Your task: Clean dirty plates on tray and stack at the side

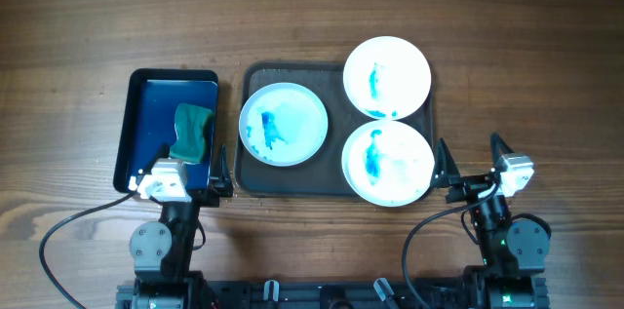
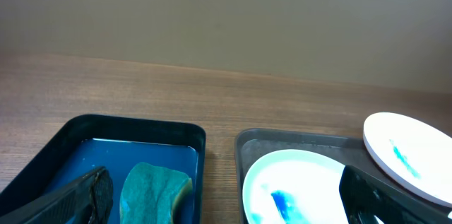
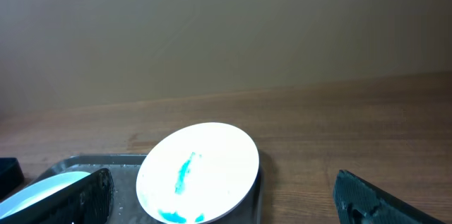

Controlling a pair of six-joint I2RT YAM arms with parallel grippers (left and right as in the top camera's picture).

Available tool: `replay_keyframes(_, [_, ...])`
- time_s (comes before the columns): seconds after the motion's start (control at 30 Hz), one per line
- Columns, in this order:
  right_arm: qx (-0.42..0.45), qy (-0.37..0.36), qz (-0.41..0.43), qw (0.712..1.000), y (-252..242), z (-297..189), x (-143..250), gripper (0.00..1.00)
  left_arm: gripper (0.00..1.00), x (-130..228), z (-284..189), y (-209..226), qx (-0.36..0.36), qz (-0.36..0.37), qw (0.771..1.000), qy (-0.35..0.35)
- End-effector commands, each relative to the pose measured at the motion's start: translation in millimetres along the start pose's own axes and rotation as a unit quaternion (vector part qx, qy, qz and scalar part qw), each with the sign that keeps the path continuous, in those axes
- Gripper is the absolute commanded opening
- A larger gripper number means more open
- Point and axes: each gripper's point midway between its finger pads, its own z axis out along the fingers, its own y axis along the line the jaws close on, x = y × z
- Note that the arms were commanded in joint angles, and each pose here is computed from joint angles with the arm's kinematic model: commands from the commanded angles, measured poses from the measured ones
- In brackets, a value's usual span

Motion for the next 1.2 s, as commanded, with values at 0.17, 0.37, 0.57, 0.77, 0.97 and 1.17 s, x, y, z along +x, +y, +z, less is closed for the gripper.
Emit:
replay_keyframes(0.17, [-0.009, -0.002, -0.006, 1.0, 3.5, 0.0, -0.7, 1.0, 1.0, 3.8, 0.5, -3.0, 0.009, 0.011, 1.0, 0.004])
replay_keyframes(0.37, [-0.009, -0.002, -0.006, 1.0, 3.5, 0.0, -0.7, 1.0, 1.0, 3.8, 0.5, -3.0, 0.009, 0.011, 1.0, 0.004])
replay_keyframes(0.57, [-0.009, -0.002, -0.006, 1.0, 3.5, 0.0, -0.7, 1.0, 1.0, 3.7, 0.5, -3.0, 0.009, 0.011, 1.0, 0.004])
replay_keyframes(0.77, [-0.009, -0.002, -0.006, 1.0, 3.5, 0.0, -0.7, 1.0, 1.0, 3.8, 0.5, -3.0, 0.009, 0.011, 1.0, 0.004])
replay_keyframes(0.97, [-0.009, -0.002, -0.006, 1.0, 3.5, 0.0, -0.7, 1.0, 1.0, 4.2, 0.6, -2.9, 0.009, 0.011, 1.0, 0.005])
replay_keyframes(1.17, [-0.009, -0.002, -0.006, 1.0, 3.5, 0.0, -0.7, 1.0, 1.0, 4.3, 0.6, -2.8, 0.009, 0.011, 1.0, 0.005])
